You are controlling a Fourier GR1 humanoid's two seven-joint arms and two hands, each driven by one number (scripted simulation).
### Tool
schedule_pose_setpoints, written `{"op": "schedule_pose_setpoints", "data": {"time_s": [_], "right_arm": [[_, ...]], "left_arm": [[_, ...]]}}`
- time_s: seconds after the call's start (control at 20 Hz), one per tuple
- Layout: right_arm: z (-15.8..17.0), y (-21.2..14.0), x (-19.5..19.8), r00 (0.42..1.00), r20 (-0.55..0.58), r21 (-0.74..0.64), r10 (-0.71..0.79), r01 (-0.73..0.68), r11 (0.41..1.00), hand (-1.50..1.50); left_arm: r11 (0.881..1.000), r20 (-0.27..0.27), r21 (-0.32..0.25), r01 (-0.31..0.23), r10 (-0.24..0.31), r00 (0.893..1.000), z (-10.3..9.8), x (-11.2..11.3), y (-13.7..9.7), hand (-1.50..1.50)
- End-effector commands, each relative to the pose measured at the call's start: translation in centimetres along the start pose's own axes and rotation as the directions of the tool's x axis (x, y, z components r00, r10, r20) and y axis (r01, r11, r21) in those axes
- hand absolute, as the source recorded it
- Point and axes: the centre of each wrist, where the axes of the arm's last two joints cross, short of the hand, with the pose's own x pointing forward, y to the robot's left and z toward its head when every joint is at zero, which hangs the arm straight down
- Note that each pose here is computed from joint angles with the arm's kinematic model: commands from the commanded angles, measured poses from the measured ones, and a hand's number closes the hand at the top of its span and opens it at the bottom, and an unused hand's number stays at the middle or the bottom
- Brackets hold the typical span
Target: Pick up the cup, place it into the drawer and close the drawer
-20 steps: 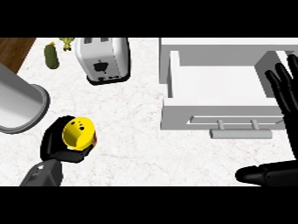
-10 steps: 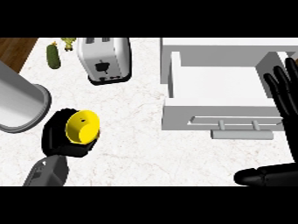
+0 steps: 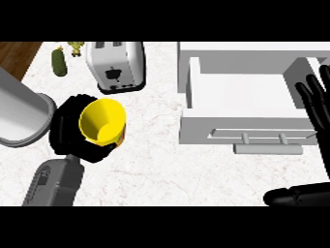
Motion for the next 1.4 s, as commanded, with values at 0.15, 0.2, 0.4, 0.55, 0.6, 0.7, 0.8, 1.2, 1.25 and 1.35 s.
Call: {"op": "schedule_pose_setpoints", "data": {"time_s": [0.15, 0.2, 0.4, 0.55, 0.6, 0.7, 0.8, 1.2, 1.25, 1.35], "right_arm": [[0.9, -0.5, 0.1, 1.000, -0.002, -0.001, 0.007, -0.007, 1.000, -1.50], [-0.2, 2.0, 0.1, 1.000, 0.001, 0.005, -0.011, 0.011, 1.000, -1.50], [0.7, -0.1, -0.4, 1.000, 0.018, -0.006, -0.001, 0.001, 1.000, -1.50], [1.5, 1.2, -0.8, 1.000, 0.002, 0.001, 0.018, -0.018, 1.000, -1.50], [-0.5, -0.1, -0.3, 1.000, 0.015, -0.017, 0.021, -0.021, 1.000, -1.50], [1.1, 0.2, 0.2, 1.000, 0.007, 0.025, 0.006, -0.006, 1.000, -1.50], [0.0, -0.5, -1.3, 1.000, -0.004, -0.003, 0.015, -0.015, 1.000, -1.50], [0.3, -0.3, -1.3, 1.000, 0.012, -0.010, 0.011, -0.011, 1.000, -1.50], [0.6, 0.2, -1.6, 1.000, 0.002, -0.007, 0.011, -0.011, 1.000, -1.50], [0.0, 0.4, -0.8, 1.000, 0.011, -0.003, 0.005, -0.005, 1.000, -1.50]], "left_arm": [[0.999, 0.021, -0.029, -0.045, 0.046, 0.999, -5.0, 4.0, -6.0, 1.50], [0.998, 0.029, -0.054, -0.029, 0.030, 0.999, -4.9, 4.3, -8.5, 1.50], [0.998, 0.032, -0.064, 0.010, -0.008, 0.999, -10.1, 7.3, -8.8, 1.50], [0.996, 0.036, -0.085, 0.019, -0.016, 0.999, -12.6, 7.3, -9.9, 1.50], [0.997, 0.043, -0.075, 0.032, -0.028, 0.999, -11.7, 8.0, -10.8, 1.50], [0.996, 0.021, -0.073, 0.050, -0.049, 0.999, -13.3, 8.2, -13.6, 1.50], [0.994, 0.017, -0.090, 0.061, -0.060, 0.998, -14.7, 9.7, -14.3, 1.50], [0.990, -0.038, -0.109, 0.095, -0.099, 0.994, -17.4, 7.4, -16.0, 1.50], [0.986, -0.028, -0.132, 0.105, -0.110, 0.994, -17.5, 7.6, -16.0, 1.50], [0.982, -0.048, -0.131, 0.133, -0.141, 0.989, -18.1, 6.9, -17.2, 1.50]]}}
